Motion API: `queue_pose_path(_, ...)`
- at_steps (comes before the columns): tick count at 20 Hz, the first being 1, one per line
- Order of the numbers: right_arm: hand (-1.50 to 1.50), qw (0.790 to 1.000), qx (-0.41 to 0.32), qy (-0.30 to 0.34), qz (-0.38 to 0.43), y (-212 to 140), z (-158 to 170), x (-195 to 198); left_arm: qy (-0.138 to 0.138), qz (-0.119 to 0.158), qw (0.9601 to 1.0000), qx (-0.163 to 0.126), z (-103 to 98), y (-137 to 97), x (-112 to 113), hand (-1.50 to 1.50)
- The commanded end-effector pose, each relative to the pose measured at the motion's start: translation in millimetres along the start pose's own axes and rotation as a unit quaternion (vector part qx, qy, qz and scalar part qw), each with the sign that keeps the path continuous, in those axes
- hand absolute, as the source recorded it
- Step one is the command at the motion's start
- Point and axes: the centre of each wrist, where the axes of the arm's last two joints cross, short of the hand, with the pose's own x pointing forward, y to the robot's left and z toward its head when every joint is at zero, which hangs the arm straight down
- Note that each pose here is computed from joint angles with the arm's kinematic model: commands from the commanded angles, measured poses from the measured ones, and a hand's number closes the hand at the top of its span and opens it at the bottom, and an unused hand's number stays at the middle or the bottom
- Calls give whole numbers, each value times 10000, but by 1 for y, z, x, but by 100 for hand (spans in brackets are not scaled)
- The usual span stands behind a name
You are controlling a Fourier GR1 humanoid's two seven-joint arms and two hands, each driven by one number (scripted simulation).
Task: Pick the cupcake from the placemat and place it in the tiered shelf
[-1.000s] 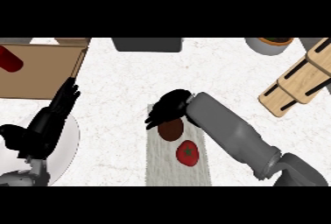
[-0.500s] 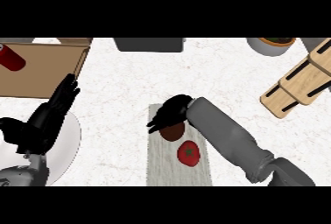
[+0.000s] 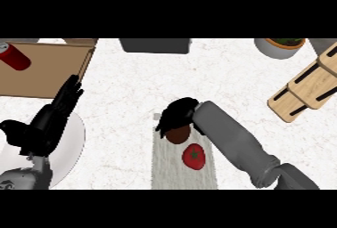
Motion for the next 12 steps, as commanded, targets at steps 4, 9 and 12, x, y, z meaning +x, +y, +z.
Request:
queue_pose_path(4, 150, 9973, -686, -154, 205, 27, 5, -4, -65, 62, 9999, -80, 9, -10, 5, 0)
queue_pose_path(9, 150, 9902, -1317, -290, 370, 3, 9, -7, 7, -21, 10000, -25, -1, 4, 5, 0)
queue_pose_path(12, 150, 9821, -1845, 250, -283, 37, 29, -11, 90, 13, 9999, 118, 15, 0, -13, 0)
